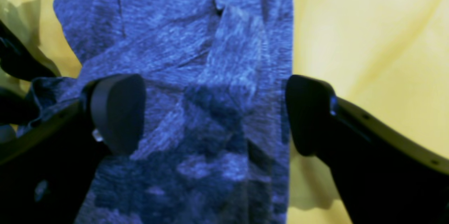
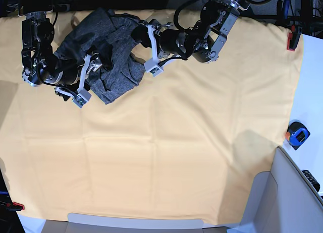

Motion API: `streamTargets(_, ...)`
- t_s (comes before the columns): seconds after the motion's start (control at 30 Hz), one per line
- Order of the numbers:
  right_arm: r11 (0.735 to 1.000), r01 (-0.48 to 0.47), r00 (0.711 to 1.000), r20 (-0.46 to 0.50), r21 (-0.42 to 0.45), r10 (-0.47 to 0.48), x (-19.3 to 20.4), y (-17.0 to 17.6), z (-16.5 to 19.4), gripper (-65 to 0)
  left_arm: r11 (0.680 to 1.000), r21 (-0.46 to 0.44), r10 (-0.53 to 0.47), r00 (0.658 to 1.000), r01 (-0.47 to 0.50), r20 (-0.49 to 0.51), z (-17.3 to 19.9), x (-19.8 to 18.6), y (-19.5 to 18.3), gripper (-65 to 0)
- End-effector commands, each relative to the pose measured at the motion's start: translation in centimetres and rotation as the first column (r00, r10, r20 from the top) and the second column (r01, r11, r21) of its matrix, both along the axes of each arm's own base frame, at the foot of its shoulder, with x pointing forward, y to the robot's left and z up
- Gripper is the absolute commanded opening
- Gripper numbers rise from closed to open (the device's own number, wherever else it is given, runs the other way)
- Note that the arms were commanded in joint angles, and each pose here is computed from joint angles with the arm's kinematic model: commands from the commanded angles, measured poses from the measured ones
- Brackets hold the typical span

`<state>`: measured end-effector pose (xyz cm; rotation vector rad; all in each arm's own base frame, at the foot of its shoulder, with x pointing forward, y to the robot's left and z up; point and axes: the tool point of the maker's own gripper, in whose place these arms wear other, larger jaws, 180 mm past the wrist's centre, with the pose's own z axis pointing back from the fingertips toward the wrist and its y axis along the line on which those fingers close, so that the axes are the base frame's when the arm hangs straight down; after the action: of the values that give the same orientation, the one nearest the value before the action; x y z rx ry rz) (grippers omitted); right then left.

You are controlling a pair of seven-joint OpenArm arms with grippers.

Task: Fold the T-shirt properly
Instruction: 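Grasp the bundle sides with both grippers and tuck them inward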

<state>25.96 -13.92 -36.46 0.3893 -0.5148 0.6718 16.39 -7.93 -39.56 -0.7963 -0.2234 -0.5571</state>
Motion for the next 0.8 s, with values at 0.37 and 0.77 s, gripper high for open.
streamTargets(0.37,0.999,-0.001,1.000,0.010,0.043,0.001,1.0,0.9,0.1,-38.9,1.000,0.001,-0.014,1.000,0.014,0.003,-0.1,0.6,-0.4,-65.0)
streamTargets(0.77,0.998,0.005,0.999,0.045,0.059,-0.007,2.2,1.3,1.0,-39.0,1.000,-0.004,-0.010,0.999,0.011,0.053,1.1,2.3,-0.4,-65.0)
